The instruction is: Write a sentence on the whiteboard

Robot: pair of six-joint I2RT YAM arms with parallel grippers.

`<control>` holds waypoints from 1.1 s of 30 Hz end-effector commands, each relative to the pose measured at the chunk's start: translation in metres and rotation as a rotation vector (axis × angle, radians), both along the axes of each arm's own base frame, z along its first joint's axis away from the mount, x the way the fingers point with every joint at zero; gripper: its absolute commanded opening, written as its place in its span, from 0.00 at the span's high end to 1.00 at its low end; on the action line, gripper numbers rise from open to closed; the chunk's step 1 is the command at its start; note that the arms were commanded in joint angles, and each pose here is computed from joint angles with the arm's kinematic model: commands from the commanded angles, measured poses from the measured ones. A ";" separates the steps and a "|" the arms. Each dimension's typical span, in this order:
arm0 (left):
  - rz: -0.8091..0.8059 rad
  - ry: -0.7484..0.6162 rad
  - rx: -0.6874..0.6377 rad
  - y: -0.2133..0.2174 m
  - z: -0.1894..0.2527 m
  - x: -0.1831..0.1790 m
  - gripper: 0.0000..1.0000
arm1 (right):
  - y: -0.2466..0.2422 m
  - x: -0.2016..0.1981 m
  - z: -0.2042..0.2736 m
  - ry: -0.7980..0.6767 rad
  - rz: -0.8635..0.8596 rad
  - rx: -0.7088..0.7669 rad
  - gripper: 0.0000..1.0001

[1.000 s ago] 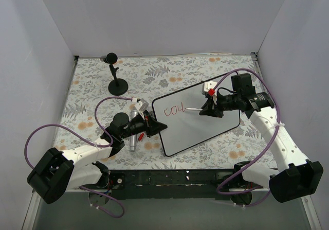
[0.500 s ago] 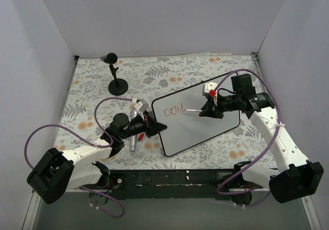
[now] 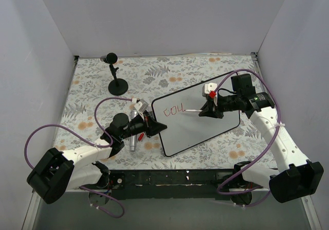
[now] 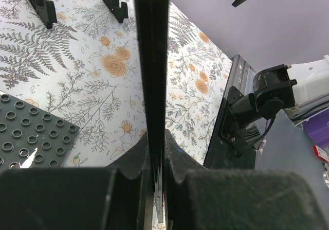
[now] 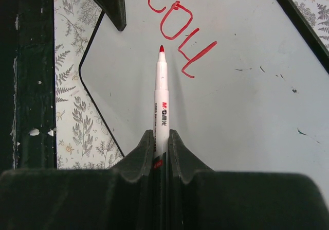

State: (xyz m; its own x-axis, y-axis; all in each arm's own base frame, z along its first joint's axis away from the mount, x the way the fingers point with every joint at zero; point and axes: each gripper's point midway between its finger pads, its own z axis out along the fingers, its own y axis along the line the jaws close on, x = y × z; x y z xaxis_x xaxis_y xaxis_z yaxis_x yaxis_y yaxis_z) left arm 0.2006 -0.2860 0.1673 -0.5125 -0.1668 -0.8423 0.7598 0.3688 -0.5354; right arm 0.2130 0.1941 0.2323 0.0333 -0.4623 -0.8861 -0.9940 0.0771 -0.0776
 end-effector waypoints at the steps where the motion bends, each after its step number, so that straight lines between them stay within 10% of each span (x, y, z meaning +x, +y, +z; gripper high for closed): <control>1: -0.002 -0.041 0.019 0.000 0.001 0.000 1.00 | 0.002 0.001 0.016 -0.043 0.008 0.017 0.99; 33: -0.006 -0.032 0.030 0.000 -0.006 -0.002 1.00 | -0.015 0.007 0.007 -0.064 -0.101 -0.022 0.99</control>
